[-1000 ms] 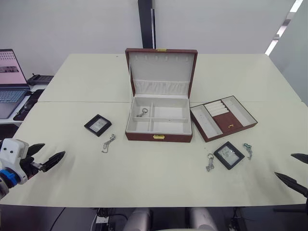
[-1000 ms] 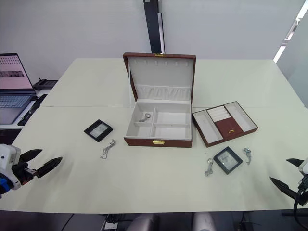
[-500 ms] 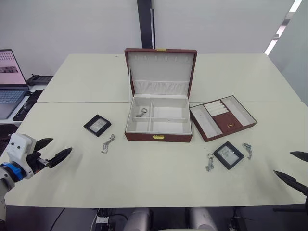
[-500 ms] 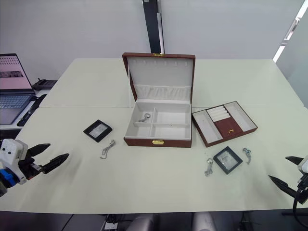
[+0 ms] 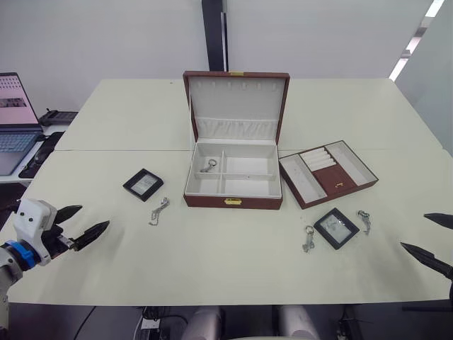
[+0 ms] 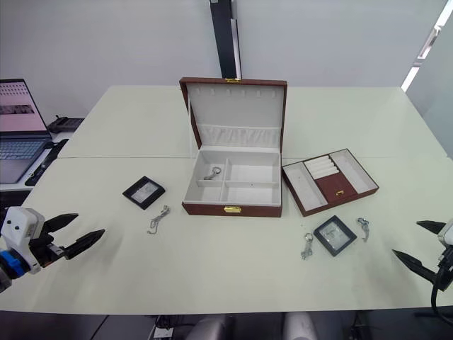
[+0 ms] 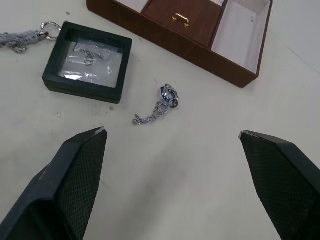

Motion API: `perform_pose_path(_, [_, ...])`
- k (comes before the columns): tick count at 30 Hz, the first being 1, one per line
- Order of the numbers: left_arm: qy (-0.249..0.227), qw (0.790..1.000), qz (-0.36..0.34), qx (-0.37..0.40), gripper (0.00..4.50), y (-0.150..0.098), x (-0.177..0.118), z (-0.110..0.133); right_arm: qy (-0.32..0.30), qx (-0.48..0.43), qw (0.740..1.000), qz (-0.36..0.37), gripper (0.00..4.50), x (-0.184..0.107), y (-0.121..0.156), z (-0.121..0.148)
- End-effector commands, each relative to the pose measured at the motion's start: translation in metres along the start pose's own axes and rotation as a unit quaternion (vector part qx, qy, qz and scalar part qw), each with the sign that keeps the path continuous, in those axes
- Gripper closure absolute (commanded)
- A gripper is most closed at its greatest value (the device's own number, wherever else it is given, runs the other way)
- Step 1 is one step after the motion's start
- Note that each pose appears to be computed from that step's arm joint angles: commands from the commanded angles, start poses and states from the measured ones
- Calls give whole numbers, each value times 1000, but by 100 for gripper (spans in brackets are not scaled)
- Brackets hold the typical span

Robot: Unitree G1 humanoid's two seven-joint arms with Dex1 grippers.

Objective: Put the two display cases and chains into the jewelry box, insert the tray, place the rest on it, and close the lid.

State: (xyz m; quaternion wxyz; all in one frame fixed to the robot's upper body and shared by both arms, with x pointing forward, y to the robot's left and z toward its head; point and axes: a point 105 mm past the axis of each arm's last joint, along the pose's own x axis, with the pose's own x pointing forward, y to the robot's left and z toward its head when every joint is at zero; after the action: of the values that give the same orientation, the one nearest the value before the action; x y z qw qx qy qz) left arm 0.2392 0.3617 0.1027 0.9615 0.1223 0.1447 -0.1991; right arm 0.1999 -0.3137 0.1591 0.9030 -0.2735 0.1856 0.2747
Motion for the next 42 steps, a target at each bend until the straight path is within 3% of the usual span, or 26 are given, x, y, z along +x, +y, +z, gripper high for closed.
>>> perform_pose_path(1, [-21,1000,2,8,3,-4,-5,10,-54,-49,996,45,0,10,3,48])
perform_pose_path(5, [-23,1000,2,4,3,-11,-8,10,-91,-71,989,94,0,23,11,82])
perform_pose_path(10, [-22,1000,11,-4,3,-17,-15,7,-151,-99,964,196,0,43,41,132])
perform_pose_path(21, [-30,999,5,-17,3,-36,-21,14,-220,-122,917,309,0,75,78,187])
perform_pose_path(25, [-38,999,1,-21,3,-46,-20,18,-228,-130,904,339,0,80,89,191])
perform_pose_path(33, [-52,998,-7,-31,3,-63,-2,22,-231,-132,901,344,0,84,96,190])
perform_pose_path(42, [-73,996,15,-42,3,-55,18,32,-235,-128,903,336,0,83,99,190])
